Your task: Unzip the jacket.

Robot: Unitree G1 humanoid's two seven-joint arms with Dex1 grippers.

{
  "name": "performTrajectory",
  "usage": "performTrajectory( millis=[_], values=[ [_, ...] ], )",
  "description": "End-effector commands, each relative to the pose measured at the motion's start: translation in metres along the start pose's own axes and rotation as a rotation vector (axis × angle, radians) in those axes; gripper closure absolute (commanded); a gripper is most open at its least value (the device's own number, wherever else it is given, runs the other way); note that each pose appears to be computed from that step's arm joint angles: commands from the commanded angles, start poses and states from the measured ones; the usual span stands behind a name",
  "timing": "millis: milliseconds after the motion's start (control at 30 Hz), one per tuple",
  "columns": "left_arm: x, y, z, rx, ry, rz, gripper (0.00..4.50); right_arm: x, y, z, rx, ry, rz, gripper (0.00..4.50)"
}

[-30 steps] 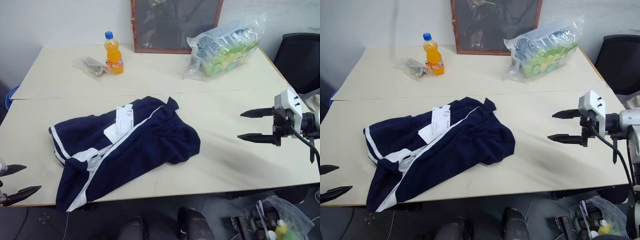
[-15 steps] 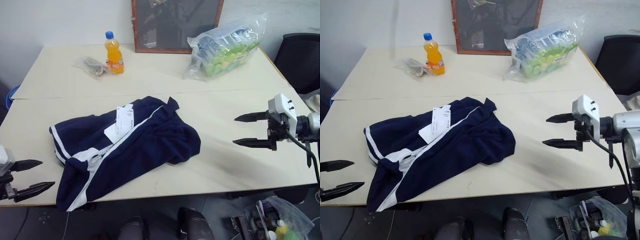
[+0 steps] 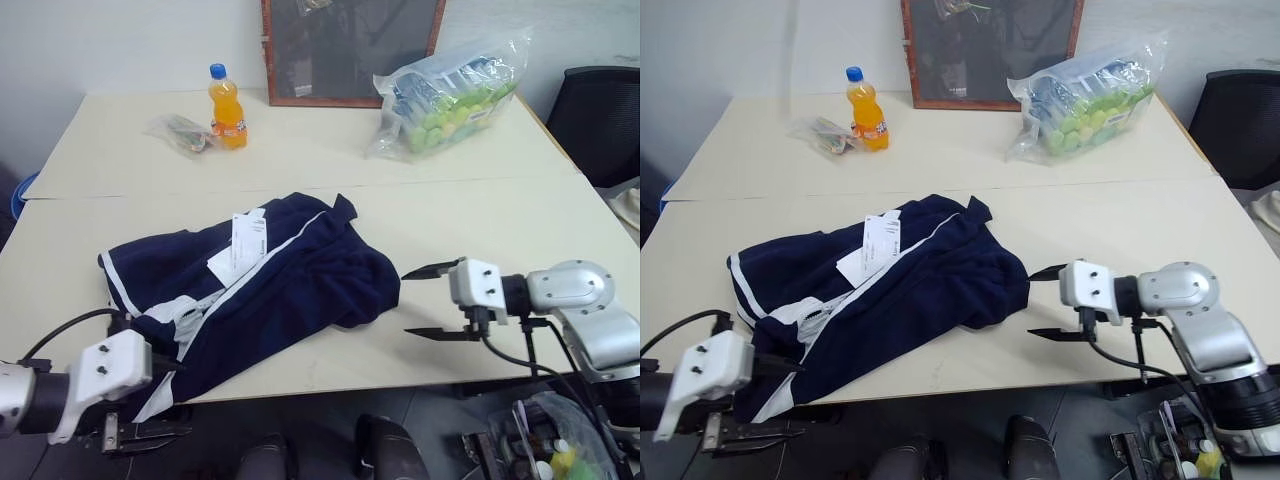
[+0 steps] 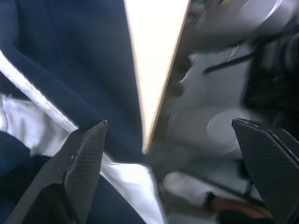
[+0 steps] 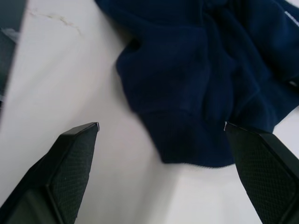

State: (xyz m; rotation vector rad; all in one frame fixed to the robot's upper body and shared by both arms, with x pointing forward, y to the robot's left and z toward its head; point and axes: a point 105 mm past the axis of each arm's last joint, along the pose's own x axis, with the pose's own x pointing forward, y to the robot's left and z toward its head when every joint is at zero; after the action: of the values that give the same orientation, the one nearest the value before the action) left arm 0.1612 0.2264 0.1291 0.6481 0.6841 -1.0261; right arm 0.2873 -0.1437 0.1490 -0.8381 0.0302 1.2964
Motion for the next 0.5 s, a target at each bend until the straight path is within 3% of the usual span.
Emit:
performTrajectory(
  millis=[33,233,267,367,500],
  values=[
    [0.011,0.004,-0.009,0.087,0.083,0.07,0.0,0.014,0.0,0.004,-0.087,-0.008,-0.01,0.03],
    [0.019,0.015,-0.019,0.128,0.128,0.15,0.0,0.045,-0.003,-0.002,-0.161,-0.01,0.0,0.03],
    [0.02,0.015,-0.018,0.126,0.121,0.148,0.19,0.048,-0.005,-0.006,-0.166,0.003,-0.005,0.0],
    [0.021,0.014,-0.017,0.115,0.101,0.148,0.83,0.056,-0.012,-0.013,-0.16,0.013,-0.026,0.59],
    [0.022,0.011,-0.023,0.111,0.111,0.136,2.04,0.059,-0.019,-0.014,-0.164,0.007,-0.031,1.88]
  ],
)
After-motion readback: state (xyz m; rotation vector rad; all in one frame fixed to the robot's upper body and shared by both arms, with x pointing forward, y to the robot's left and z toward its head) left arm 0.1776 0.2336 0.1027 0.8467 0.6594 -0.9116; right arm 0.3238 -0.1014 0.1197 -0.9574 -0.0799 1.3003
